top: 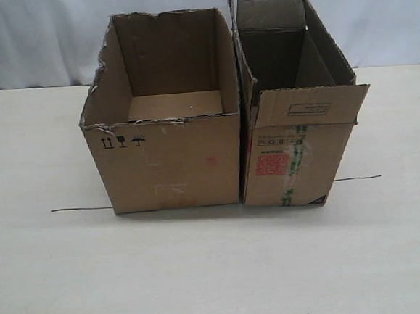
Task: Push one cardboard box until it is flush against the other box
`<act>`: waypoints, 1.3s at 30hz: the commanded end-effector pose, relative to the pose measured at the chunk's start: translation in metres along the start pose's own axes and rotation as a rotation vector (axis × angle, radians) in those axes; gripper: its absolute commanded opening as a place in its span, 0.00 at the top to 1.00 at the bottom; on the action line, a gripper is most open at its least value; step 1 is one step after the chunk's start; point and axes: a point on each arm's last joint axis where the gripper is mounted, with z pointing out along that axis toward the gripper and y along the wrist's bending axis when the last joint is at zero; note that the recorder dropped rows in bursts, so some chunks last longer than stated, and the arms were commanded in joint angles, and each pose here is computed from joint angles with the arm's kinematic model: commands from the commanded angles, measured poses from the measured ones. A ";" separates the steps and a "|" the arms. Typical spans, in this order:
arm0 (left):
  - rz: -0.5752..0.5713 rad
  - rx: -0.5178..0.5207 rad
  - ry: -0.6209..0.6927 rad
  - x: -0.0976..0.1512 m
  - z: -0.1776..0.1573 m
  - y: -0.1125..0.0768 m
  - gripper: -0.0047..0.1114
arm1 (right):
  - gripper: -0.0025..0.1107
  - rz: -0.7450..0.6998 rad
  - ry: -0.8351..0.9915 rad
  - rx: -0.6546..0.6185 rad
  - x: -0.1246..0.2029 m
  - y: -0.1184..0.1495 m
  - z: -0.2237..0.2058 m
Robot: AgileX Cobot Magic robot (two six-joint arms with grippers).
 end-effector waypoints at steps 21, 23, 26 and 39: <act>0.149 -0.013 0.035 0.004 0.000 0.002 0.96 | 0.93 -0.004 -0.001 -0.002 0.001 0.000 0.000; 0.149 -0.013 0.035 0.004 0.000 0.002 0.96 | 0.93 -0.004 -0.001 -0.002 0.001 0.000 0.000; 0.149 -0.013 0.035 0.004 0.000 0.002 0.96 | 0.93 -0.004 -0.001 -0.002 0.001 0.000 0.000; 0.151 -0.014 0.035 0.004 0.000 0.002 0.96 | 0.93 -0.004 -0.001 -0.002 0.001 0.000 0.000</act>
